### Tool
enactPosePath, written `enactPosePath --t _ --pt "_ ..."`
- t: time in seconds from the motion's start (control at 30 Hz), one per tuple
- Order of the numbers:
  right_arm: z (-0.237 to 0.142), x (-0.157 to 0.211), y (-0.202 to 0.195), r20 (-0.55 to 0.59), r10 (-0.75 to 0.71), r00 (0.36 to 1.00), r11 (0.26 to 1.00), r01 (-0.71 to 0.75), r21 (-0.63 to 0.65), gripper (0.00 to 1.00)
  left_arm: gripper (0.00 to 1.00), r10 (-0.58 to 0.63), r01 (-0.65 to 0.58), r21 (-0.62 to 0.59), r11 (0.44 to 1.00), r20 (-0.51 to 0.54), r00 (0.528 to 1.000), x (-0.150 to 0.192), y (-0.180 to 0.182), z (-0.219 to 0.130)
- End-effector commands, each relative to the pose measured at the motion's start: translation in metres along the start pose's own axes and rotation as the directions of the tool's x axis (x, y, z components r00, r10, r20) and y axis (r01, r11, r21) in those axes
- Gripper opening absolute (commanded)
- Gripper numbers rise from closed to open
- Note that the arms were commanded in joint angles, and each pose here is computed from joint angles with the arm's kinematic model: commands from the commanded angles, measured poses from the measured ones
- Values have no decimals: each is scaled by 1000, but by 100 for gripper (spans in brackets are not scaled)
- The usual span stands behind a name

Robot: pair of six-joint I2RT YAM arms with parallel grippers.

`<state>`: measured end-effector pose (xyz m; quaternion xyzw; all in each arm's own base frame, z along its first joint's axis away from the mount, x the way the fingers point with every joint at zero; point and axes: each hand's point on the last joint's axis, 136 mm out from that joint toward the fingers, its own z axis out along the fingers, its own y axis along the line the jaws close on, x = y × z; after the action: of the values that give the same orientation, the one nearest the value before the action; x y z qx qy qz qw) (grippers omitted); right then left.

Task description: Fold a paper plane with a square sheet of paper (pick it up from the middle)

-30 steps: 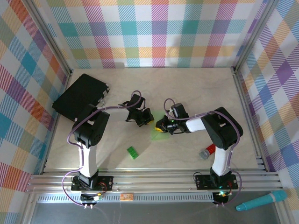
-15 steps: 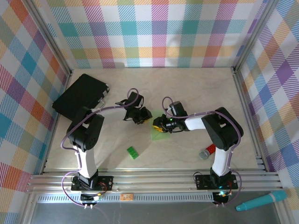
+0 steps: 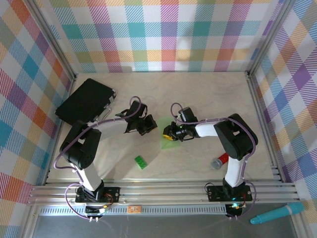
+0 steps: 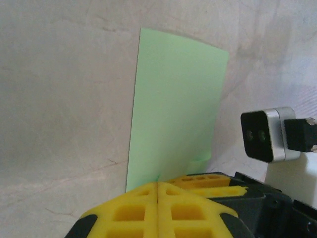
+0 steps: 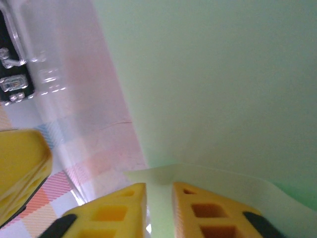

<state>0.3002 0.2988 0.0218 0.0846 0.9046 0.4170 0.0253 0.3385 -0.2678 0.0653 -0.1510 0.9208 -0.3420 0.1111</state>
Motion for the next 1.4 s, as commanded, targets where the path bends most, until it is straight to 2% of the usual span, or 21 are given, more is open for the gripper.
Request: enactPosePath --t 0.0,0.27,0.4,0.83,0.97,1.13,1.27,1.37 --pt "3 23 -63 -42 101 994 966 -88 244 19 2 24 -21 56 998 -40 999 12 -10 4" --pt "4 27 -70 -47 87 995 928 -64 367 10 0 32 -27 50 998 -108 994 33 -5 23" --pt "3 27 -73 -40 76 996 913 -53 405 9 0 22 -18 37 999 -120 993 35 0 29" --pt "4 29 -70 -42 67 997 919 -45 393 8 0 13 -12 6 1000 -152 988 40 10 41" --pt "3 28 -63 -39 51 998 931 -34 363 8 0 17 -31 -90 995 -152 988 43 28 41" --pt "-6 20 -30 -16 -24 1000 962 27 271 9 0 11 -51 -222 974 -174 985 51 59 40" --pt "-15 14 -3 3 -95 996 973 92 211 10 0 8 -59 -274 960 -185 983 54 72 41" --pt "-19 11 2 15 -117 993 972 112 206 10 0 -3 -63 -319 946 -202 979 58 81 38"
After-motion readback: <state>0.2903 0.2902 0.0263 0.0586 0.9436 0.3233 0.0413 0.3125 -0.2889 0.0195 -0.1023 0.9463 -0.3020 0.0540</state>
